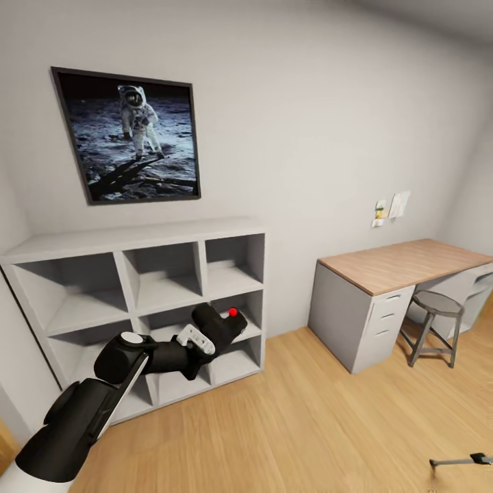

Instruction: Attach the digital camera to the camera tripod in the bedroom.

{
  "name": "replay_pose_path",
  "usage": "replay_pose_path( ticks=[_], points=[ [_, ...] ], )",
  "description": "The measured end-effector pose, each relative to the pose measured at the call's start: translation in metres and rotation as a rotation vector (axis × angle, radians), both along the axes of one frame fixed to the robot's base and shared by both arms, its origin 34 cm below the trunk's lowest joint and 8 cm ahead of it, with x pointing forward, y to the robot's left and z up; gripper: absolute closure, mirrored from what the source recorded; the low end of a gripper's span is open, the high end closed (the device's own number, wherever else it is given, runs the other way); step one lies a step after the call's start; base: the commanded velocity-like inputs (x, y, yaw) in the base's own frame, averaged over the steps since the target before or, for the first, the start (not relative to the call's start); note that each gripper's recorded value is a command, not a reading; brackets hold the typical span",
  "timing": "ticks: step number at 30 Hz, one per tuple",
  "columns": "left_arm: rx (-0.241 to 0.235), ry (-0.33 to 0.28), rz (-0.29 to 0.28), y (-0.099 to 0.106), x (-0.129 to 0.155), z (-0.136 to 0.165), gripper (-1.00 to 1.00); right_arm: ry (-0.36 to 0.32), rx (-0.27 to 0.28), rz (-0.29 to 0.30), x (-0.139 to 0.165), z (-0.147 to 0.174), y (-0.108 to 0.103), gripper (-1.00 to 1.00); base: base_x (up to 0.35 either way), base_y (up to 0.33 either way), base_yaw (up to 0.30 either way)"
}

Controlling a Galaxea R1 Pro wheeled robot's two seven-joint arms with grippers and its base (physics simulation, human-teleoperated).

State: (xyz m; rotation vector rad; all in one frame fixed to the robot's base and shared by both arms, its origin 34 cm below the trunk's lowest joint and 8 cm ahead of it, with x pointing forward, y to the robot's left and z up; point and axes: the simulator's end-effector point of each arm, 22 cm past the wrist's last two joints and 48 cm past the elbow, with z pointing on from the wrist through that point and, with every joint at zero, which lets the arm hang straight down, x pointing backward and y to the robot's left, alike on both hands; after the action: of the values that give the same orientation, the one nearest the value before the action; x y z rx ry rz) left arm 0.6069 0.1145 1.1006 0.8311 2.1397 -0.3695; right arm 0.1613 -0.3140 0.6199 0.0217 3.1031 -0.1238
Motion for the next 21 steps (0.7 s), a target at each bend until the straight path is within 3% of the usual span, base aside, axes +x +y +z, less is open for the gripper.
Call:
replay_pose_path(
  ticks=[14, 21],
  points=[
    [0.000, 0.000, -0.001, -0.0004, -0.0003, -0.0001, 1.00, 0.000, 0.007, 0.001, 0.0000, -0.0004, 0.0052, -1.00, 0.006, 0.000, -0.279],
    [0.000, 0.000, -0.001, -0.0003, -0.0006, 0.0003, 1.00, -0.001, 0.009, 0.001, -0.0001, -0.0004, 0.0068, -1.00, 0.253, 0.104, -0.279]
  ],
)
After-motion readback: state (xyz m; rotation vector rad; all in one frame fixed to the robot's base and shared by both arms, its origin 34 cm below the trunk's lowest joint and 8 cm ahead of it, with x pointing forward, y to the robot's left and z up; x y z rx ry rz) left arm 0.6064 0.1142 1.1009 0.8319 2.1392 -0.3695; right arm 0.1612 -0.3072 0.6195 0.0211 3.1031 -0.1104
